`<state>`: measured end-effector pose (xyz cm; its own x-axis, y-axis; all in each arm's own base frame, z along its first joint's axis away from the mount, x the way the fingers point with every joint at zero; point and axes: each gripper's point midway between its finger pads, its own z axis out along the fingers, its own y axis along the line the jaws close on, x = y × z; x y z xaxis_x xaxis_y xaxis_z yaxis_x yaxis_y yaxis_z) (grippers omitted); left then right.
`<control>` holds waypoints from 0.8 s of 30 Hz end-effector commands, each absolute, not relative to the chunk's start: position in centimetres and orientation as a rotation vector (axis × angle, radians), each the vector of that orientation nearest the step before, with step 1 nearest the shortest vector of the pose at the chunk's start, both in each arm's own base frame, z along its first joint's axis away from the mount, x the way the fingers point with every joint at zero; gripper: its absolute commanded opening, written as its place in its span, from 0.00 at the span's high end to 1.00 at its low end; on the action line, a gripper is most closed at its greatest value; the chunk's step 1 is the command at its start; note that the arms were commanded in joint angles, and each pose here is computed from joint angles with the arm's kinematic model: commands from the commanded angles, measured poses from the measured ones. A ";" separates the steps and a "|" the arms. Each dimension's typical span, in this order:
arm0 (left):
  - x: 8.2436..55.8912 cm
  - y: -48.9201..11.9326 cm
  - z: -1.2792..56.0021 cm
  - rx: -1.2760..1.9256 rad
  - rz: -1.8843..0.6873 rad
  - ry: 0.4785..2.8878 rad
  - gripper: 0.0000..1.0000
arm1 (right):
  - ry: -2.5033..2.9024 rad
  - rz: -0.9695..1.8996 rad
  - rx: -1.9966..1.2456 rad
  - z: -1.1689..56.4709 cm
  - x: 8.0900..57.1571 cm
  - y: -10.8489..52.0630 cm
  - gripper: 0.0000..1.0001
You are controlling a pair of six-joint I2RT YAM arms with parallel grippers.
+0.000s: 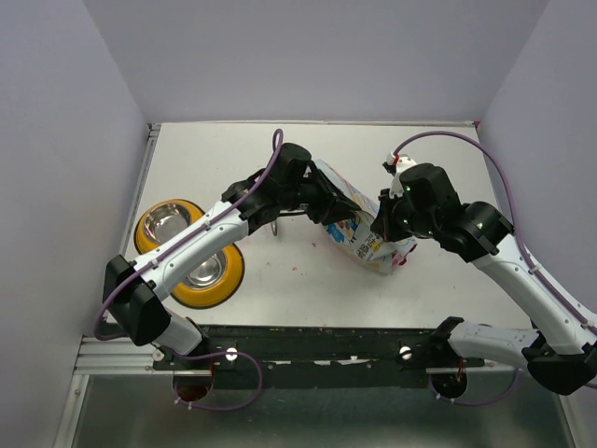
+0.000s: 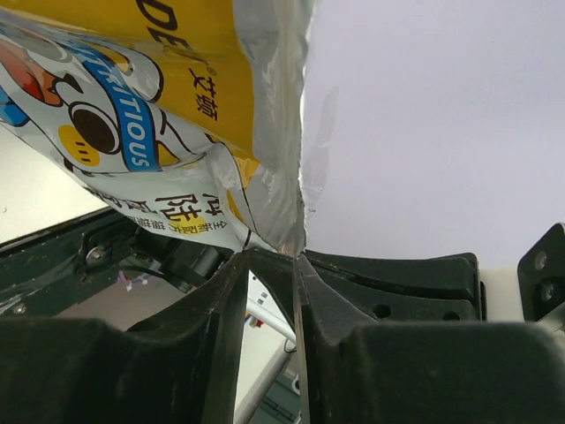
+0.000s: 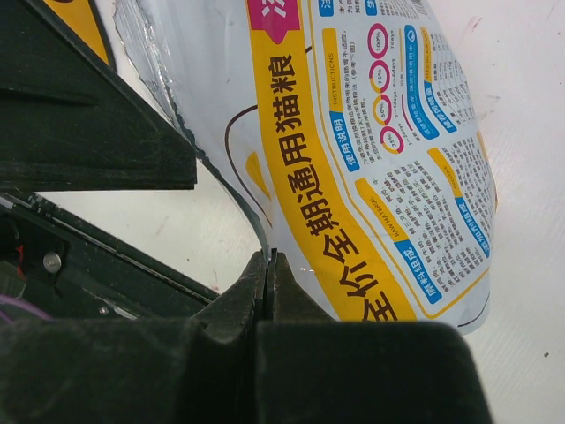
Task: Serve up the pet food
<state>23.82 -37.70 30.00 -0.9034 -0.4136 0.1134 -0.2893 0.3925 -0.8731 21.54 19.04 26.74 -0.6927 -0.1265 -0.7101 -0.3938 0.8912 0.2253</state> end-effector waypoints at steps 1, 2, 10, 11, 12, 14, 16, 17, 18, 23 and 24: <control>24.0 -38.2 30.0 -0.665 -1.562 2.513 0.67 | 2.263 0.528 -0.348 28.5 22.0 19.8 0.99; 24.0 -38.2 29.9 -0.665 -1.562 2.513 0.67 | 2.263 0.532 -0.349 28.5 21.9 19.8 0.99; 23.9 -38.3 29.3 -0.670 -1.553 2.534 0.73 | 2.264 0.529 -0.348 28.5 21.8 19.7 0.99; 23.9 -38.3 29.2 -0.670 -1.553 2.534 0.74 | 2.264 0.529 -0.348 28.6 21.9 19.7 0.99; 23.8 -38.3 29.3 -0.670 -1.553 2.534 0.75 | 2.262 0.529 -0.350 28.6 21.9 19.7 0.99; 23.8 -38.2 29.0 -0.669 -1.546 2.539 0.76 | 2.264 0.529 -0.346 28.5 21.9 19.7 0.99; 23.8 -38.2 29.0 -0.671 -1.543 2.540 0.77 | 2.266 0.531 -0.348 28.5 21.9 19.8 0.99; 23.8 -38.2 29.1 -0.669 -1.543 2.535 0.77 | 2.266 0.532 -0.346 28.5 21.9 19.8 0.99; 23.8 -38.0 29.2 -0.668 -1.544 2.532 0.76 | 2.266 0.532 -0.347 28.5 22.0 19.8 0.99; 23.3 -37.6 29.0 -0.669 -1.529 2.540 0.73 | 2.263 0.537 -0.351 28.5 21.9 20.0 0.99; 23.3 -37.5 28.8 -0.672 -1.528 2.541 0.73 | 2.266 0.537 -0.346 28.5 21.9 19.9 0.99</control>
<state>24.18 -38.08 29.68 -0.8999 -0.4178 0.1248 -0.2992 0.3834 -0.8738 21.54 19.03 26.73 -0.6931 -0.1261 -0.7097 -0.3931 0.8914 0.2255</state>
